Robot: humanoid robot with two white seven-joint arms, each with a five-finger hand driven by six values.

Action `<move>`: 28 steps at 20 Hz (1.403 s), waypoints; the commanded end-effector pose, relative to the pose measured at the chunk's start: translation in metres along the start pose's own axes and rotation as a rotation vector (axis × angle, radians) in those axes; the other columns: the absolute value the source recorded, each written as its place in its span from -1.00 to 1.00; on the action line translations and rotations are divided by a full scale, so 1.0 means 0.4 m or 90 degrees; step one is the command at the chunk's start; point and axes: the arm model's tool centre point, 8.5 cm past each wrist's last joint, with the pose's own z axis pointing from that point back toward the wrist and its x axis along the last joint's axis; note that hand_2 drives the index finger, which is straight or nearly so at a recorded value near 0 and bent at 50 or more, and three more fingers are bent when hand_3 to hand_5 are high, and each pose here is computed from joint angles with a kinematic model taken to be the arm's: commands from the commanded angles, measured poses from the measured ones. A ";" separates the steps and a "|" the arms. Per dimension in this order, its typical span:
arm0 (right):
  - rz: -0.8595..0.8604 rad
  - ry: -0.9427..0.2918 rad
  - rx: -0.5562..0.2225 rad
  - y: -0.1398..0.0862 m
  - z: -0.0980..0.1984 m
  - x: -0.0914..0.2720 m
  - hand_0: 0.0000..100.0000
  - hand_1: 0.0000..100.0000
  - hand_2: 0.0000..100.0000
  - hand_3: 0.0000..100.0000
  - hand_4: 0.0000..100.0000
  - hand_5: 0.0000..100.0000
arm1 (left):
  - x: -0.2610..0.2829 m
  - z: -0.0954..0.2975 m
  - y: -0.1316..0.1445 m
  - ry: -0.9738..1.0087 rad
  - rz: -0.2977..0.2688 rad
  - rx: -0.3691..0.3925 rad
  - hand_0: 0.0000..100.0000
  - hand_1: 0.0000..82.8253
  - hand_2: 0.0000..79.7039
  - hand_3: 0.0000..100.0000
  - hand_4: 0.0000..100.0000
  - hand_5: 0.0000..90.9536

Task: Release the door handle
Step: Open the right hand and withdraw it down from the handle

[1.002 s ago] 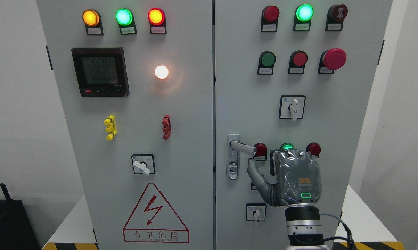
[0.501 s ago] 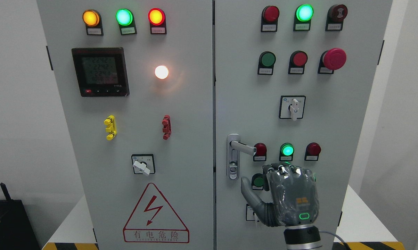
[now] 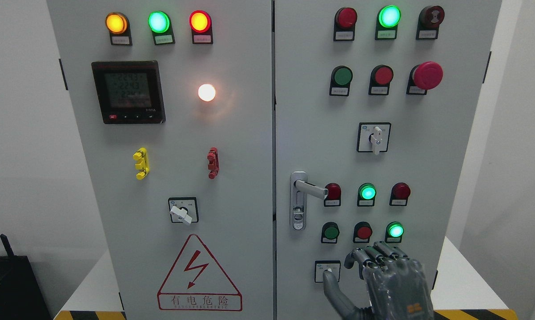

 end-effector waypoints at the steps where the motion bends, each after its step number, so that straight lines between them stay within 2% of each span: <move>1: 0.001 0.006 -0.010 -0.071 0.019 -0.053 -0.06 -0.90 -0.51 -0.45 -0.74 -1.00 | -0.015 0.002 0.000 0.010 0.008 0.002 -0.76 -0.06 -1.00 -1.00 -1.00 -1.00; 6: 0.004 0.016 -0.010 -0.075 0.005 -0.068 -0.08 -0.89 -0.68 -0.69 -0.90 -1.00 | -0.015 0.003 0.003 0.010 0.008 0.003 -0.76 -0.06 -1.00 -1.00 -1.00 -1.00; 9: -0.009 0.015 -0.025 -0.080 -0.006 -0.060 -0.10 -0.88 -0.76 -0.77 -0.95 -1.00 | -0.015 0.002 0.000 0.010 0.008 0.002 -0.76 -0.06 -1.00 -1.00 -1.00 -1.00; 28: -0.036 0.031 -0.055 -0.086 -0.029 -0.038 -0.18 -0.78 -0.83 -0.78 -1.00 -1.00 | -0.015 0.003 0.003 0.010 0.008 0.003 -0.76 -0.06 -1.00 -1.00 -1.00 -1.00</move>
